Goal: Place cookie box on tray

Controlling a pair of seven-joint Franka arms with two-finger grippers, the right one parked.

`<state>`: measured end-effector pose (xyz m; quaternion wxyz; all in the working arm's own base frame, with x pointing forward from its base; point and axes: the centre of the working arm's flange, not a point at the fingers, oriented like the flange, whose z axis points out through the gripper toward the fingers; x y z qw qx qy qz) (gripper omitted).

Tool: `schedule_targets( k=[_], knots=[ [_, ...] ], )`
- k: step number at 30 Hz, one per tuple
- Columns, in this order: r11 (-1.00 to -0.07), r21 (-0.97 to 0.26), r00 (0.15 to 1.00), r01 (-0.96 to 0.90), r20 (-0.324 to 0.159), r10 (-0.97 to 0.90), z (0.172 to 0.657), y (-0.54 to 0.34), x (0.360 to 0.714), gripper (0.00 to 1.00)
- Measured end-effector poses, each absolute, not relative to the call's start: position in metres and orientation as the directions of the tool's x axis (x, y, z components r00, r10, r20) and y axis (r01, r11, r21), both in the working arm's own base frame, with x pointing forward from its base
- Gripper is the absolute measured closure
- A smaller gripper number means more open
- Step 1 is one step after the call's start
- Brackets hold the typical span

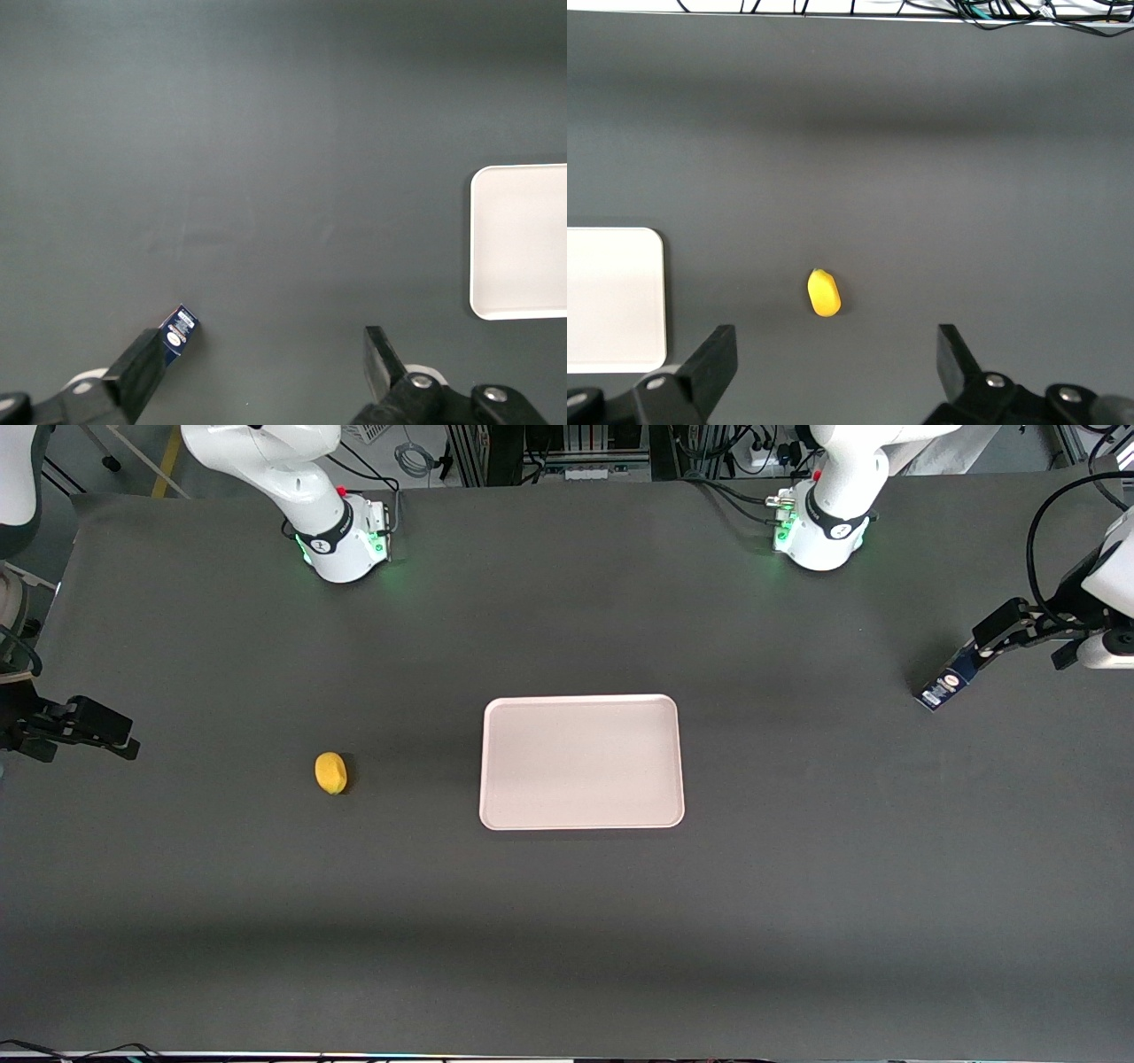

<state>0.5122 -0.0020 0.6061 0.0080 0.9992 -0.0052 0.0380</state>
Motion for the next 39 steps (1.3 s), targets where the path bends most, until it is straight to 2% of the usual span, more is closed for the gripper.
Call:
schedule_targets(
  k=[17, 30, 39],
  knots=[
    [-0.999, 0.014, 0.997, -0.031, 0.073, -0.03, 0.606, 0.001, 0.512, 0.0],
    [-0.968, 0.009, 0.968, -0.249, -0.007, -0.249, 0.596, 0.038, 0.502, 0.0],
    [-0.932, -0.001, 0.931, -0.363, -0.05, -0.362, 0.568, 0.07, 0.48, 0.0]
  ],
)
